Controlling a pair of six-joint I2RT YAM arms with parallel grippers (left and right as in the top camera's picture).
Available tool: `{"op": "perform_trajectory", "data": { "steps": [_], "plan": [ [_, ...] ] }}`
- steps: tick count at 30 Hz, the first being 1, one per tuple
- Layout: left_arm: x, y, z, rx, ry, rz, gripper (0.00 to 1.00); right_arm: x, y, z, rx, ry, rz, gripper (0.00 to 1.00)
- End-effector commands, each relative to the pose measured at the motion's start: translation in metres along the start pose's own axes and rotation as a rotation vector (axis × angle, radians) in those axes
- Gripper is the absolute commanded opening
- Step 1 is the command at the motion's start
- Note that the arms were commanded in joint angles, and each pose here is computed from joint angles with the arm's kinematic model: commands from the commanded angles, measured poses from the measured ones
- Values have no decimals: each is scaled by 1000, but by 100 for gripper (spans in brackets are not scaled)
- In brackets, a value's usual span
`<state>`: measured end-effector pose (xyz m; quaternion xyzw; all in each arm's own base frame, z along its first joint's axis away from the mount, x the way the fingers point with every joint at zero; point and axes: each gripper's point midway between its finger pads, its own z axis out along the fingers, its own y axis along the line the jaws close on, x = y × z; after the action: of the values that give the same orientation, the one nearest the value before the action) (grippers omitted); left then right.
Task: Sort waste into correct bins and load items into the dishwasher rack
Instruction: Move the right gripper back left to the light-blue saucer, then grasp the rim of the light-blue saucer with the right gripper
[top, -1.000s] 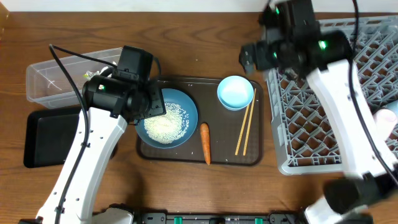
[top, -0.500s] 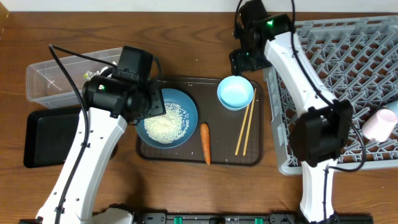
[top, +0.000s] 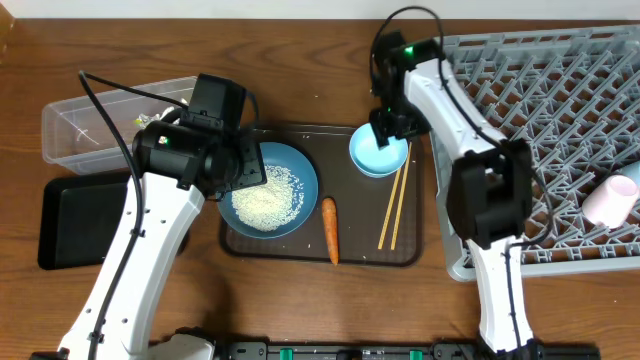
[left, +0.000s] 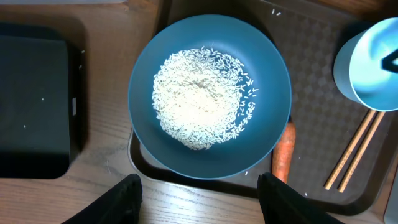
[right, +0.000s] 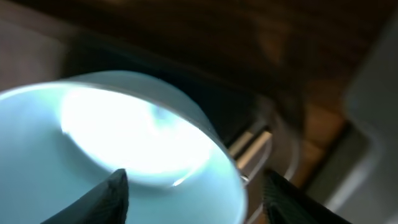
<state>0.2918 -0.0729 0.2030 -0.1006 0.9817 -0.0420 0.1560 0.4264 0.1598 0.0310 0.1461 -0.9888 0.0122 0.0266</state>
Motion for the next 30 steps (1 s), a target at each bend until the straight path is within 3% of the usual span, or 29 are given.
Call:
{"op": "perform_trajectory", "data": {
  "steps": [1,4,11,15,24,30],
  "plan": [
    [-1,4,0,-14,-4,-2,61,-1,7,5,8,9,-11,52],
    [-1,4,0,-14,-3,-2,61,-1,6,7,13,11,10,46],
    [2,5,0,-18,6,-2,61,-1,2,7,16,12,63,12],
    [2,5,0,-19,8,-2,61,3,2,12,18,27,65,3],
    [2,5,0,-19,7,-2,61,12,1,24,20,60,91,1],
    [2,5,0,-19,7,-2,61,5,2,-3,6,-5,94,1]
  ]
}}
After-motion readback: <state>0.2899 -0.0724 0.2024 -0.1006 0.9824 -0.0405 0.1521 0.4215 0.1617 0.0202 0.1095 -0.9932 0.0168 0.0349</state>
